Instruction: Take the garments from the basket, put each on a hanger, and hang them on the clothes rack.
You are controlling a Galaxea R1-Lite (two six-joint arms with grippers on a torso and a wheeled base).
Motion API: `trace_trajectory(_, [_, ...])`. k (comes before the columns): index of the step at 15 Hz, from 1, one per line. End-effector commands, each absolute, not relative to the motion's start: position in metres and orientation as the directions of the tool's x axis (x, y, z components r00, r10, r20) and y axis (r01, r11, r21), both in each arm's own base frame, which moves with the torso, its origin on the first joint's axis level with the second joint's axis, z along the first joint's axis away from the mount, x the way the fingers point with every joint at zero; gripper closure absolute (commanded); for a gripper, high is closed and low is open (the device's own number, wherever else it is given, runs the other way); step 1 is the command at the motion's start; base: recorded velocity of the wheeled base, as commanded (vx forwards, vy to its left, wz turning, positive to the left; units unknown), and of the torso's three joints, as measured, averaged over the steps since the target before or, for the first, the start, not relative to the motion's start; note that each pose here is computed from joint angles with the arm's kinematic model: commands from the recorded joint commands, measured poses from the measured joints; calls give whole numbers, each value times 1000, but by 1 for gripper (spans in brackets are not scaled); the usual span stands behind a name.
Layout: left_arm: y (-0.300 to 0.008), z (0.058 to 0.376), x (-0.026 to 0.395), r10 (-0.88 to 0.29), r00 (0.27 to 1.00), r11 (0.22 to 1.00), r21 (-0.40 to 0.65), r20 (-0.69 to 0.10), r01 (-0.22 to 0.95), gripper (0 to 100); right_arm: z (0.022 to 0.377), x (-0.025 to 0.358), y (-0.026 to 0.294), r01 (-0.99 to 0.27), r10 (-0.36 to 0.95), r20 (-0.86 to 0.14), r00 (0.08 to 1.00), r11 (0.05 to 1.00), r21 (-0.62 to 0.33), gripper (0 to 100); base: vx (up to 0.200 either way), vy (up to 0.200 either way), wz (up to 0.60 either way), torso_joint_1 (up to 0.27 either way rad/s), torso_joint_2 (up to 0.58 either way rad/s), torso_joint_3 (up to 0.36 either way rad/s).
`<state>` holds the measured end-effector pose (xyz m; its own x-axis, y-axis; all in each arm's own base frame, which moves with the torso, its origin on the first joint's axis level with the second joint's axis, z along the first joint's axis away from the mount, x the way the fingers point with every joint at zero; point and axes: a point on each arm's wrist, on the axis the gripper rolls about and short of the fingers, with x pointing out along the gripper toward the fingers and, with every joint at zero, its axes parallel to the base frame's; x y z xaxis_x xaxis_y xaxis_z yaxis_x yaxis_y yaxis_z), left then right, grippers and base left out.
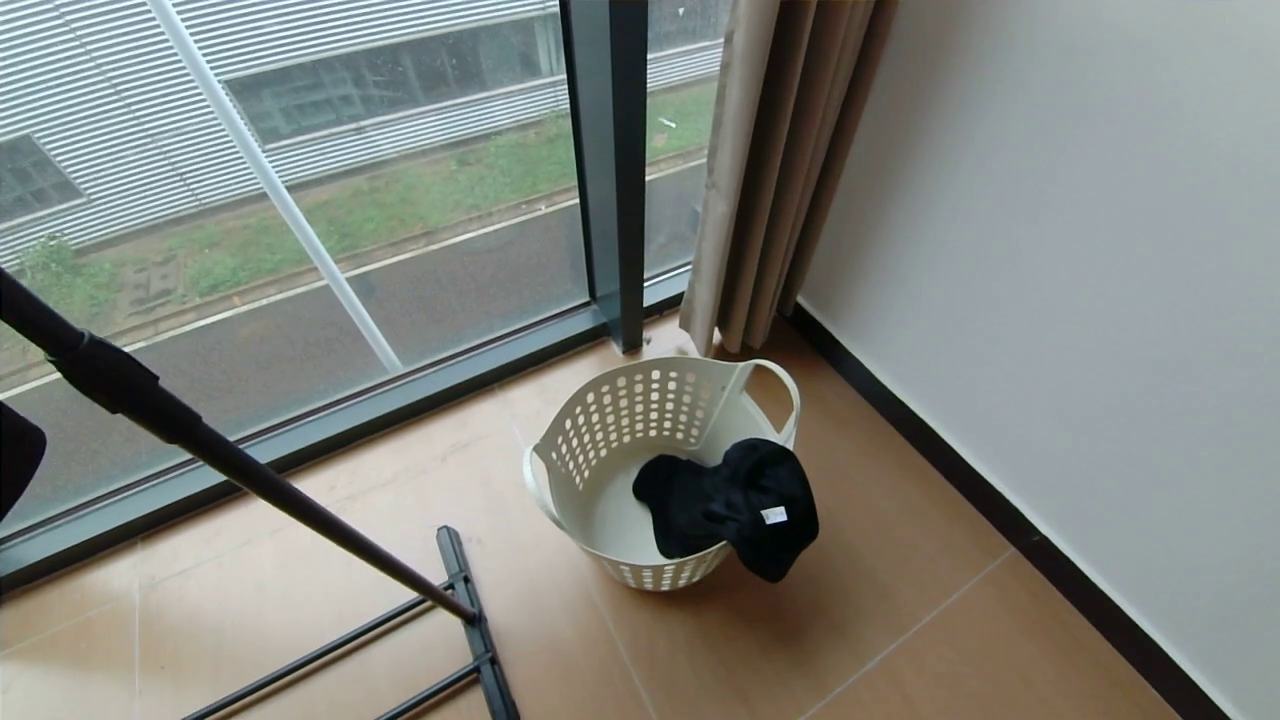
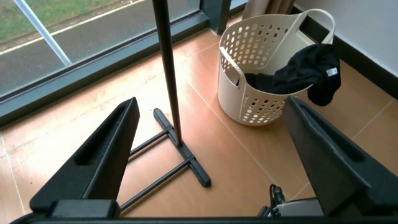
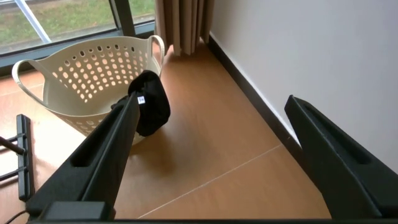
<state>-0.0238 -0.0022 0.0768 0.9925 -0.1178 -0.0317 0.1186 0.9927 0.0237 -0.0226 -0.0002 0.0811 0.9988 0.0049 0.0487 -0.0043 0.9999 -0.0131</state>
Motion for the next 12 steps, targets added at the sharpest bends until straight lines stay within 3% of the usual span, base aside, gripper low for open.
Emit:
trace_trajectory(1, [-2,77,-24,-118,992,993,24,-34,119,0,81,-22,0,-5,6,48,999,1000,-14,0,0,0,0,2,-2,-193])
trace_trajectory(12, [-2,77,-24,-118,992,993,24,-34,119,0,81,-22,0,-5,6,48,999,1000,-14,0,0,0,0,1,3,-198])
